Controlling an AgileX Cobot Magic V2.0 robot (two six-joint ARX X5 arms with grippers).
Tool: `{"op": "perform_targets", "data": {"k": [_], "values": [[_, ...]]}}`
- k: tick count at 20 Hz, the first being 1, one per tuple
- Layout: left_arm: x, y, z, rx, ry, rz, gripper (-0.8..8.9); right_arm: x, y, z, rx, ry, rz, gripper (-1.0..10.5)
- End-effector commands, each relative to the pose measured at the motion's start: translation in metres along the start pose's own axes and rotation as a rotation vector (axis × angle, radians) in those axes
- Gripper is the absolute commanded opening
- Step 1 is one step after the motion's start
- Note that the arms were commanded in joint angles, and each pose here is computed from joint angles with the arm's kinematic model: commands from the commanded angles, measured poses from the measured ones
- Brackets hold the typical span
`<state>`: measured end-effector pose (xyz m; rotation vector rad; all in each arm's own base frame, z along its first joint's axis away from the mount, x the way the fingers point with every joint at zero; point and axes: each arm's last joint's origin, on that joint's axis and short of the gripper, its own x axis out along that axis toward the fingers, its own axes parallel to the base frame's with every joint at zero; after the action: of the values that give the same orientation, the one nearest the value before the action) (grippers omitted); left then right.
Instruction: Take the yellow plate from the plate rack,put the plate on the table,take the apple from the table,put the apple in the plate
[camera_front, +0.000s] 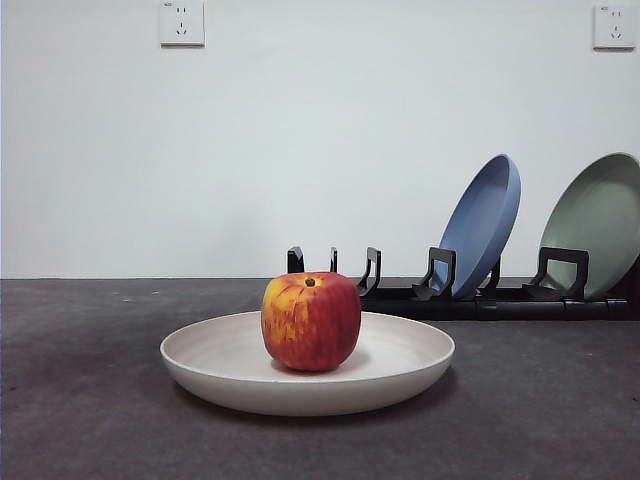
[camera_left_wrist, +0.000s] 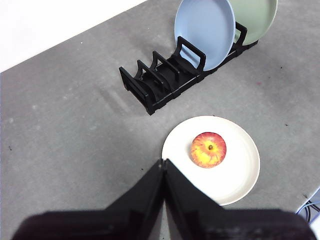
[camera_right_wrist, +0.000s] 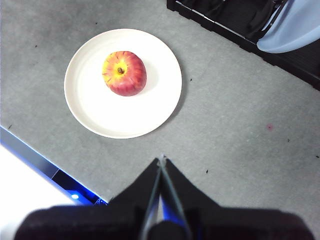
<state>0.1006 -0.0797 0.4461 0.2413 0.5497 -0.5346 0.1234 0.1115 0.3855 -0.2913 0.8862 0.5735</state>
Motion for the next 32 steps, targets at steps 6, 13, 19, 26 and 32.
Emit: {"op": "perform_targets", "data": {"k": [6,13,19,26,32], "values": [[0.001,0.005,0.007,0.038,-0.067,0.082,-0.04,0.001,0.0,0.0,0.002,-0.002,-0.002,0.0],[-0.054,0.042,-0.009,0.178,-0.466,0.296,-0.04,0.001,0.0,0.0,0.002,-0.001,-0.002,0.0],[-0.008,0.052,-0.104,0.083,-0.506,0.634,-0.04,0.001,0.0,0.0,0.003,-0.001,-0.002,0.0],[0.091,0.053,-0.229,-0.213,-0.416,0.561,-0.04,0.001,0.0,0.0,0.003,-0.001,-0.002,0.0],[0.118,0.049,-0.272,-0.298,-0.4,0.54,-0.04,0.001,0.0,0.0,0.003,-0.001,-0.002,0.0]]}}
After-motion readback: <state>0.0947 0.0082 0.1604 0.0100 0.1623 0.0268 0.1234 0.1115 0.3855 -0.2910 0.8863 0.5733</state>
